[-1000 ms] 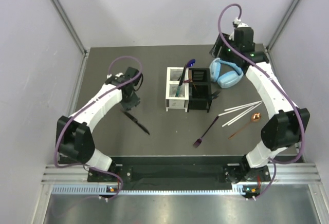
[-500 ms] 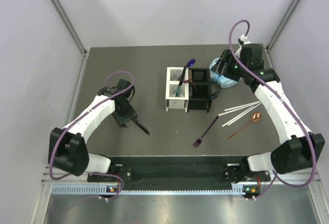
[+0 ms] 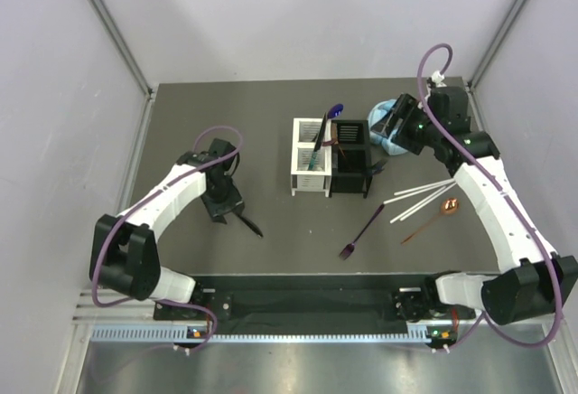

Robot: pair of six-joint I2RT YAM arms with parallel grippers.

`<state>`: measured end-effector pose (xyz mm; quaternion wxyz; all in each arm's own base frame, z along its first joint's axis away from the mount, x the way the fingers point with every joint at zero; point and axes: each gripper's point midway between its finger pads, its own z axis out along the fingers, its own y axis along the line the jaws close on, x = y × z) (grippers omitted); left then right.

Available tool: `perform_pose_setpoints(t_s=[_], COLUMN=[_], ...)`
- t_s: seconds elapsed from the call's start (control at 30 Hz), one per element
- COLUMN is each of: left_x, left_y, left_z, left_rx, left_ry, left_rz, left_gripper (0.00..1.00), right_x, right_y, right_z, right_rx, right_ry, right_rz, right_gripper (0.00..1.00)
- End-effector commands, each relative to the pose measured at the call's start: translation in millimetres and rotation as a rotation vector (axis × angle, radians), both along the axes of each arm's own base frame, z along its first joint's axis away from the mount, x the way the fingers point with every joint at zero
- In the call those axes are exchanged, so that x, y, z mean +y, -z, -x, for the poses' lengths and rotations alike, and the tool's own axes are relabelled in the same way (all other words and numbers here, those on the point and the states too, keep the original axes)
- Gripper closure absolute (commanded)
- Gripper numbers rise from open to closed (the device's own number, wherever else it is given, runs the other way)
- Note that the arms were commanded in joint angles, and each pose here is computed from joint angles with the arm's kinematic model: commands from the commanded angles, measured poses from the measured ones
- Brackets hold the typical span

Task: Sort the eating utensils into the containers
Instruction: Move the knife to the center of the board.

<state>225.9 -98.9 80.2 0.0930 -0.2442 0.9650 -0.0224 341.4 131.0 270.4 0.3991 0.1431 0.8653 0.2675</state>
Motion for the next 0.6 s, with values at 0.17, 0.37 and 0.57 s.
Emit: perform_pose_setpoints(t_s=[0.17, 0.37, 0.57], left_x=[-4.8, -1.3, -4.1], left_y=[12.2, 20.8, 21.9], left_z=[6.9, -5.8, -23.2], left_rx=[0.022, -0.061, -0.132], left_ry=[-0.119, -0.144, -0.127], left_rz=[0.041, 0.031, 0.042], left_gripper=[0.48, 0.47, 0.47], right_x=[38.9, 36.2, 37.2], right_y=[-42.3, -38.4, -36.8], right_z=[-18.6, -6.9, -2.5], right_rx=[-0.094, -0.082, -0.083], right_ry=[-0.171, -0.216, -0.243], right_rz=[-0.039, 0.006, 0.015], right_gripper=[0.29, 0.3, 0.29])
